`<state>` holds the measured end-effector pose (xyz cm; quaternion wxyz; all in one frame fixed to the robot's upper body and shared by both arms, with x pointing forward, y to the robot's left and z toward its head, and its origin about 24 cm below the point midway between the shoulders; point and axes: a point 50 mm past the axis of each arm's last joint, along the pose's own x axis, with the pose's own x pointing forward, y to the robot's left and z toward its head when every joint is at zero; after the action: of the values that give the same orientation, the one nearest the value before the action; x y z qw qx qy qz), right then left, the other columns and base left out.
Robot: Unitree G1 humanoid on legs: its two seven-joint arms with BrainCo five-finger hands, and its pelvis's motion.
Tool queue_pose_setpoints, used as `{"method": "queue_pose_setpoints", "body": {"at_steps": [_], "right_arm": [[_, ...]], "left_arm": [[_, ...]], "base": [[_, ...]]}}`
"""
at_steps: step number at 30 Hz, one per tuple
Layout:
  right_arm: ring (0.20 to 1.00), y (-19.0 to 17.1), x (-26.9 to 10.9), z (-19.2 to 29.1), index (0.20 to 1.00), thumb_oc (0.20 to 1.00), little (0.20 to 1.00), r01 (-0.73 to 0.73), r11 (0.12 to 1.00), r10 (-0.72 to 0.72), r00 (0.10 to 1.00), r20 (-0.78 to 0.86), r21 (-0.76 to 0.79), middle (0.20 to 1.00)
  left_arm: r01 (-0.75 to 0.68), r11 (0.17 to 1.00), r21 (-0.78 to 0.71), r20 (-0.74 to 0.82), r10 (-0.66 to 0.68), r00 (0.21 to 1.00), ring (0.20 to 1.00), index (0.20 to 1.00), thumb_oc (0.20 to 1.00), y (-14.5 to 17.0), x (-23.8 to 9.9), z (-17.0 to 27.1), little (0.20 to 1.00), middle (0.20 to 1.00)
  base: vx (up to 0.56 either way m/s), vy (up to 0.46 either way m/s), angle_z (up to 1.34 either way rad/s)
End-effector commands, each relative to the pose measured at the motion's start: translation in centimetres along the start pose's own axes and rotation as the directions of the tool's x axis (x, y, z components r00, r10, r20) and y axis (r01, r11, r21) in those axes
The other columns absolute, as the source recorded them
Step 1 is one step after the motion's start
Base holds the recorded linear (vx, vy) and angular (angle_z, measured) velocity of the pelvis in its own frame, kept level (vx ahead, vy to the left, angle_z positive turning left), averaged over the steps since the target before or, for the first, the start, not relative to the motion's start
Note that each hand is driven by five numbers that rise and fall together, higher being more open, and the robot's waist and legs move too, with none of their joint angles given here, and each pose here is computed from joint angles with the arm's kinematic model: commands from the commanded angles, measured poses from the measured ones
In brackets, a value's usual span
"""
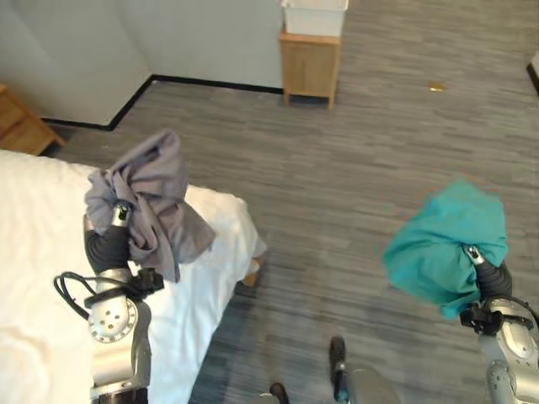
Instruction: Pick up bed clothes into laundry basket.
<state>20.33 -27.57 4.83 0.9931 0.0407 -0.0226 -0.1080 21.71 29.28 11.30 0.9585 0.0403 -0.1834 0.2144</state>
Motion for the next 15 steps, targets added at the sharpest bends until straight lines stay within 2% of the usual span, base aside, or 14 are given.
{"method": "queue_pose_setpoints", "body": {"at_steps": [1, 7, 15], "right_arm": [[0.200, 0.3, 1.0, 3.1, 0.200, 0.200, 0.200, -0.070, 0.997, 0.066, 0.986, 0.152, 0.020, 0.200], [0.200, 0.1, 1.0, 3.0, 0.200, 0.200, 0.200, -0.058, 0.998, 0.057, 0.989, 0.140, 0.007, 0.200], [0.200, -0.5, 0.6, 3.1, 0.200, 0.200, 0.200, -0.031, 1.000, 0.031, 0.989, 0.143, -0.003, 0.200]], "left_arm": [[0.050, 0.998, -0.048, 0.144, -0.043, 0.989, 0.200, 0.200, 0.200, 0.1, 1.1, 2.8, 0.200, 0.200], [0.092, 0.990, -0.109, 0.129, -0.078, 0.989, 0.200, 0.200, 0.200, -1.8, 1.5, 2.2, 0.200, 0.200], [0.114, 0.987, -0.112, 0.110, -0.102, 0.989, 0.200, 0.200, 0.200, -2.4, 1.8, 1.8, 0.200, 0.200]], "base": [[-0.01, -0.185, 0.39], [0.01, -0.085, 0.36], [0.03, -0.104, 0.01]]}}
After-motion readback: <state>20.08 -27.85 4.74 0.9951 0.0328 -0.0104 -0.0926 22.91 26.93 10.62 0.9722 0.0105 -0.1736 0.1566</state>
